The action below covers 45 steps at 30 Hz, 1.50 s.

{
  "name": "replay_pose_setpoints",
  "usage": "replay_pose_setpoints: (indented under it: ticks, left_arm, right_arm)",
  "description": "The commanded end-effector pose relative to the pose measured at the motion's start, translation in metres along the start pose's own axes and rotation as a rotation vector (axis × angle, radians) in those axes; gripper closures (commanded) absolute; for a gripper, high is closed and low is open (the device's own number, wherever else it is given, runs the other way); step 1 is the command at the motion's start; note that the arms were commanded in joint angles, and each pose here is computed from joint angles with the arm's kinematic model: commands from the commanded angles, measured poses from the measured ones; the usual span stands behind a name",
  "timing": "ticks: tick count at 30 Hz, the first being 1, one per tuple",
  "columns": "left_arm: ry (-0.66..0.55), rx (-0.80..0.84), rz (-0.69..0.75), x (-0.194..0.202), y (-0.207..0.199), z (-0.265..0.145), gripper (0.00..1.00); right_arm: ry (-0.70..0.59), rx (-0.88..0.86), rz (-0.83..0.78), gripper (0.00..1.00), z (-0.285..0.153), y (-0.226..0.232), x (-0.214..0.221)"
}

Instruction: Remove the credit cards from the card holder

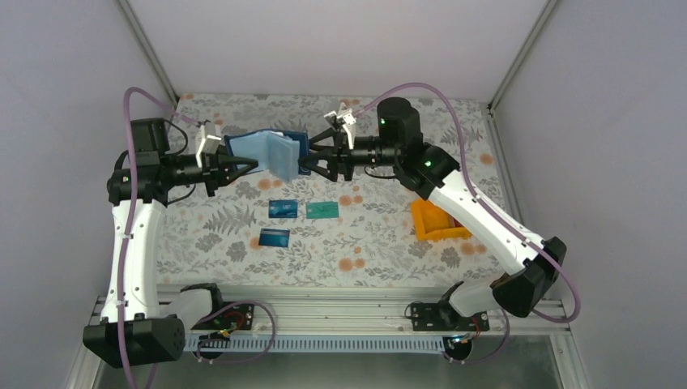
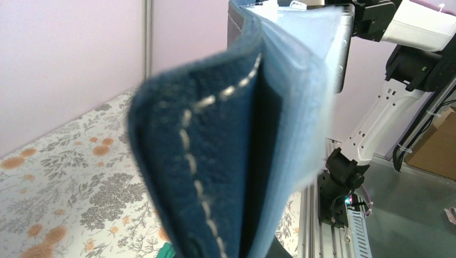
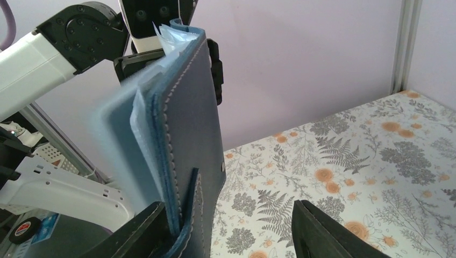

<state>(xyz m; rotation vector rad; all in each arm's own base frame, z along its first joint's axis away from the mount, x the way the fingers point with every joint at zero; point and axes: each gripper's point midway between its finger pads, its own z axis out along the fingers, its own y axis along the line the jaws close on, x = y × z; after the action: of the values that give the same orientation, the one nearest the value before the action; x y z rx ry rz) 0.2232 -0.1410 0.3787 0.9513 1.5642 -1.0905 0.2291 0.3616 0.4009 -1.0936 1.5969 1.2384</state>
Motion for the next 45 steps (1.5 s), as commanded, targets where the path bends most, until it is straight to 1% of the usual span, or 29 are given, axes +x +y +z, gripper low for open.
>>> replay_pose_setpoints:
  ticks: [1,7,16,24,31,36,40,41,42,45]
  left_arm:
    - [-0.024,0.027,0.036,-0.005,-0.009,-0.002,0.98]
    - [-0.025,0.028,0.035,-0.004,-0.009,-0.002,0.98]
    - [-0.025,0.028,0.033,-0.003,-0.009,-0.002,0.98]
    - [-0.021,0.024,0.02,-0.001,-0.004,-0.001,0.97]
    - [-0.02,0.017,0.028,-0.002,-0.005,-0.002,0.98]
    - [-0.019,0.016,0.025,-0.001,-0.004,-0.001,0.98]
    - [-0.017,0.017,0.023,0.0,-0.004,-0.001,0.98]
    - [-0.017,0.016,0.021,0.0,-0.003,-0.001,0.98]
    - [-0.017,0.016,0.019,0.0,-0.003,-0.001,0.98]
    - [-0.018,0.015,0.025,-0.001,-0.005,-0.001,0.98]
  right_arm:
    - [-0.016,-0.046,-0.015,0.42,0.002,0.01,-0.011]
    - [-0.028,-0.046,-0.001,0.4,0.007,0.007,-0.015]
    - [-0.01,-0.069,0.01,0.37,0.012,0.01,-0.011]
    - [-0.015,-0.099,0.0,0.31,0.002,0.024,-0.018]
    - [0.007,-0.138,0.012,0.32,0.012,0.029,-0.011]
    - [0.026,-0.181,-0.012,0.26,0.012,0.039,-0.008]
    - [0.028,-0.191,-0.041,0.23,0.004,0.048,-0.007]
    - [0.016,-0.184,-0.054,0.24,0.0,0.05,-0.009]
    - [0.004,-0.172,-0.063,0.28,-0.003,0.05,-0.011]
    - [-0.032,-0.129,-0.077,0.51,-0.008,0.049,-0.017]
